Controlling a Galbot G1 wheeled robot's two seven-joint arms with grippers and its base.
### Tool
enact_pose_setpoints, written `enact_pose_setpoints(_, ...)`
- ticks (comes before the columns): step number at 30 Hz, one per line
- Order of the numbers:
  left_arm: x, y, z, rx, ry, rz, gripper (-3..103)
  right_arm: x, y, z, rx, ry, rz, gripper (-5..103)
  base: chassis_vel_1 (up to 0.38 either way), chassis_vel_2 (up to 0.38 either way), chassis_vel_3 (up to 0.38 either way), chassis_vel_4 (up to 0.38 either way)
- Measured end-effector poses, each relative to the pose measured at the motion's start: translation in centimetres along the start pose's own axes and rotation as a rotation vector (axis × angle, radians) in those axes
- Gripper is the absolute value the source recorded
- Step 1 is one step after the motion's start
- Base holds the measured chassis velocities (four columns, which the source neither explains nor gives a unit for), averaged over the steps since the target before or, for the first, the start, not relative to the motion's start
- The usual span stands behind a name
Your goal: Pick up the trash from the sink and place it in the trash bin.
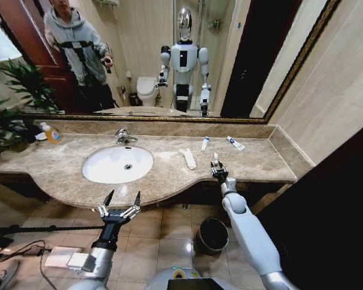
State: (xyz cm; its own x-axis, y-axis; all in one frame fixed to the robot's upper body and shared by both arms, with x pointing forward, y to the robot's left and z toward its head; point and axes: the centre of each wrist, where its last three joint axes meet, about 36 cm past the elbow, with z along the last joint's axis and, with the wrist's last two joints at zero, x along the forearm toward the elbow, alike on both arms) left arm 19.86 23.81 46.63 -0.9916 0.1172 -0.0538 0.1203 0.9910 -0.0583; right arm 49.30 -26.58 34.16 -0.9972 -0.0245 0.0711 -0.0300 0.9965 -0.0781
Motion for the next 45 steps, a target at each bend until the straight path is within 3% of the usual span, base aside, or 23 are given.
enact_pose_setpoints(3, 0.0, 0.0, 0.0, 0.0, 0.0, 0.0, 100, 0.1, -0.1, -0.1, 0.0, -0.001, 0.001, 18, 0.0, 0.0, 0.0, 0.0)
enact_pose_setpoints(16, 0.0, 0.0, 0.0, 0.0, 0.0, 0.0, 100, 2.7, -0.2, -1.6, -0.003, -0.047, -0.008, 18, 0.0, 0.0, 0.0, 0.0)
enact_pose_setpoints(24, 0.0, 0.0, 0.0, 0.0, 0.0, 0.0, 100, 11.6, -0.1, -1.2, -0.02, -0.077, -0.046, 18, 0.0, 0.0, 0.0, 0.0)
enact_pose_setpoints(34, 0.0, 0.0, 0.0, 0.0, 0.0, 0.0, 100, 18.6, 1.6, 0.6, -0.011, -0.132, -0.06, 18, 0.0, 0.0, 0.0, 0.0)
enact_pose_setpoints(45, 0.0, 0.0, 0.0, 0.0, 0.0, 0.0, 100, 27.2, 4.0, 7.6, 0.011, -0.029, -0.015, 18, 0.0, 0.0, 0.0, 0.0)
